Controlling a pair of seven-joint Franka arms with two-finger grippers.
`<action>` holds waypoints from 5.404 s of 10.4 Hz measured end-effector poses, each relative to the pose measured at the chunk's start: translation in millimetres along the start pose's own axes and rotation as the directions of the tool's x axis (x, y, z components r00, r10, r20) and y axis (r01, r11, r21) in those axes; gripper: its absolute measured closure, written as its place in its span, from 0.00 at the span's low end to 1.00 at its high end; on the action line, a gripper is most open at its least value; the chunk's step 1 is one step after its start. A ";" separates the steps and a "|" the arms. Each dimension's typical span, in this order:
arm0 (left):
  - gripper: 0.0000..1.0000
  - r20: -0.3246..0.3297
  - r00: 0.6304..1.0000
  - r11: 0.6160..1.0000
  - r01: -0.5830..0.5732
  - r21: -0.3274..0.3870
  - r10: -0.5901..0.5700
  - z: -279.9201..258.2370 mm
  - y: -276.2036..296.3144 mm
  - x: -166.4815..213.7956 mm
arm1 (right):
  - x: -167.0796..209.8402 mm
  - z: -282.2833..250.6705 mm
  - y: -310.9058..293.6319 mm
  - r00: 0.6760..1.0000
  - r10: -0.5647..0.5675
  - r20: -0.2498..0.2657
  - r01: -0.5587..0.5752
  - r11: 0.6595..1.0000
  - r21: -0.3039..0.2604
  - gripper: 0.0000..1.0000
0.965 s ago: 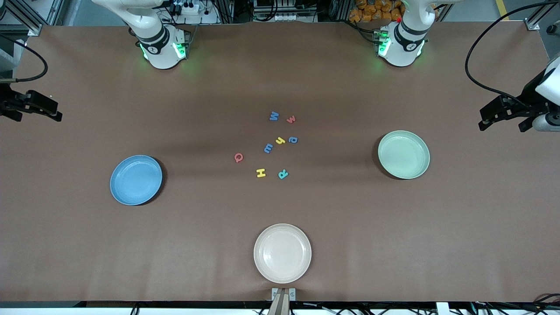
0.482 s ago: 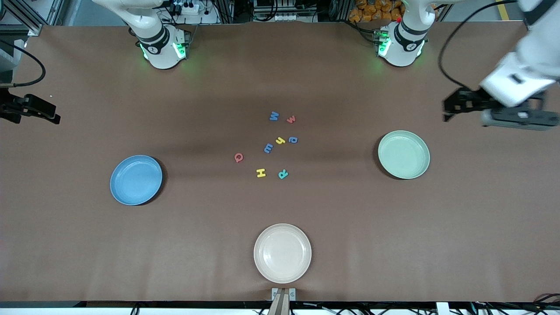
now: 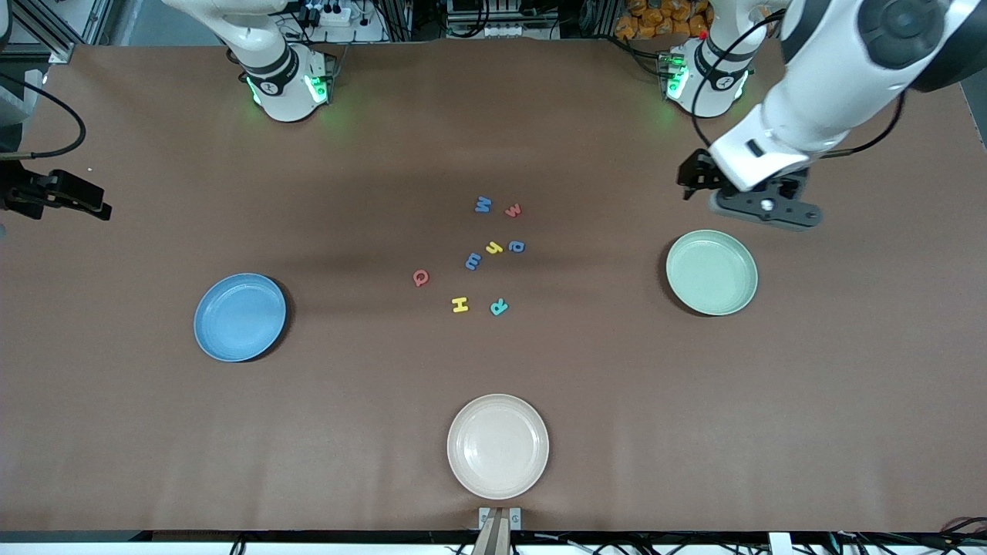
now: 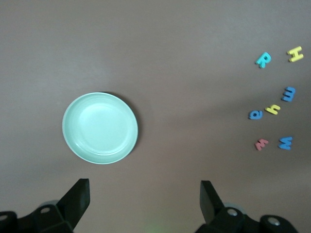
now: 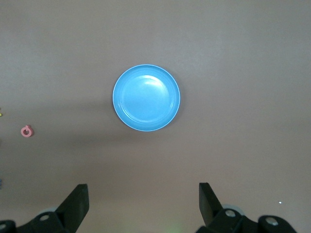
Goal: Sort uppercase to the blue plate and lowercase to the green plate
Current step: 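Reach the left gripper to the blue a while the right gripper moves out, then lower the left gripper and grasp the blue lowercase a, then carry the blue a to the green plate while the right gripper reaches letters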
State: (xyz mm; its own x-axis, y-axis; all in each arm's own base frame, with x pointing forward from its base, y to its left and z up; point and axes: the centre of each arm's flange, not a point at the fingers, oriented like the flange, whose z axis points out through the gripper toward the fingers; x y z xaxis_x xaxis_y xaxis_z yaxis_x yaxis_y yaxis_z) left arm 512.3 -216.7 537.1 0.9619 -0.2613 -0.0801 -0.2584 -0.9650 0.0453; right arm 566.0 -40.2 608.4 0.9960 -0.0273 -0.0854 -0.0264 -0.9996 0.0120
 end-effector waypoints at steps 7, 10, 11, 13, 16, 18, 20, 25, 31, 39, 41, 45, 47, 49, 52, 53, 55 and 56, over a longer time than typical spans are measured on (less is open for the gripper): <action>0.00 0.071 0.983 0.985 0.170 -0.008 -0.169 151.5 134.9 22.7 | 28.7 39.2 -5.8 1.000 -0.011 0.026 0.011 1.000 0.001 0.00; 0.00 0.099 0.965 0.970 0.244 0.013 -0.244 213.7 176.0 22.6 | 43.6 58.9 -7.0 1.000 -0.001 0.026 0.001 1.000 0.000 0.00; 0.00 0.096 0.960 0.964 0.264 0.019 -0.265 228.1 184.4 22.7 | 48.2 65.7 -7.4 1.000 0.010 0.028 -0.010 1.000 0.000 0.00; 0.00 0.058 0.954 0.955 0.291 0.047 -0.294 256.7 200.6 22.9 | 54.6 75.8 -7.8 0.999 0.028 0.033 -0.028 1.000 -0.001 0.00; 0.00 0.029 0.949 0.950 0.313 0.013 -0.313 292.8 223.5 23.2 | 60.0 84.3 -9.3 0.996 0.085 0.035 -0.085 0.996 -0.003 0.00; 0.00 0.017 0.954 0.954 0.300 0.005 -0.300 315.2 234.7 21.0 | 65.9 95.0 -15.4 0.994 0.103 0.043 -0.103 0.995 -0.005 0.00; 0.00 0.009 0.963 0.962 0.270 0.022 -0.271 337.8 239.9 18.7 | 70.2 104.0 -18.3 0.992 0.115 0.052 -0.115 0.993 -0.007 0.00; 0.00 0.015 0.969 0.968 0.246 0.043 -0.247 379.9 253.5 9.0 | 76.4 115.7 -31.8 0.986 0.158 0.057 -0.158 0.987 -0.013 0.00; 0.09 0.002 0.969 0.968 0.248 0.037 -0.248 376.8 258.7 13.2 | 79.9 119.5 -40.2 0.981 0.188 0.048 -0.188 0.982 -0.015 0.00; 0.40 -0.003 0.970 0.970 0.242 0.035 -0.242 378.8 264.3 14.4 | 80.7 119.6 -40.3 0.980 0.192 0.043 -0.191 0.981 -0.014 0.00; 0.52 -0.006 0.970 0.970 0.243 0.032 -0.243 377.3 267.0 14.3 | 80.7 119.6 -40.4 0.980 0.192 0.043 -0.192 0.981 -0.014 0.00; 0.62 -0.008 0.970 0.970 0.243 0.030 -0.243 376.3 268.4 14.4 | 80.7 119.6 -40.5 0.980 0.193 0.043 -0.193 0.981 -0.014 0.00; 0.62 -0.008 0.970 0.970 0.243 0.030 -0.243 376.3 268.4 14.4 | 81.0 119.4 -41.2 0.976 0.213 0.040 -0.213 0.977 -0.014 0.00; 0.62 -0.007 0.970 0.970 0.243 0.034 -0.242 376.2 268.1 14.5 | 81.6 118.9 -48.5 0.973 0.227 0.033 -0.226 0.974 -0.014 0.00; 0.62 0.013 0.974 0.970 0.226 0.085 -0.228 372.0 258.8 16.8 | 83.3 121.6 -57.0 0.969 0.246 0.030 -0.246 0.969 -0.015 0.00; 0.62 0.018 0.975 0.971 0.220 0.098 -0.222 365.4 254.9 18.5 | 85.0 123.8 -62.8 0.965 0.262 0.025 -0.261 0.965 -0.015 0.00; 0.62 0.025 0.978 0.972 0.201 0.119 -0.205 348.4 245.5 22.2 | 90.0 133.6 -78.0 0.954 0.298 0.020 -0.298 0.955 -0.017 0.00; 0.62 0.032 0.981 0.974 0.186 0.131 -0.192 339.1 237.9 24.9 | 93.0 139.5 -87.6 0.946 0.323 0.015 -0.323 0.946 -0.017 0.00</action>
State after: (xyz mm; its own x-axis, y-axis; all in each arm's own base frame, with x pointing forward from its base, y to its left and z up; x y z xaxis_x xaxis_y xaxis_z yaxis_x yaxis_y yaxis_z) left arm 444.6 -460.5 208.3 0.9902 -0.0716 -0.1197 -0.0839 -0.9913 -0.1010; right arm 649.0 43.5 460.5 0.9326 -0.3489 -0.0920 -0.3450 -0.9369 0.0561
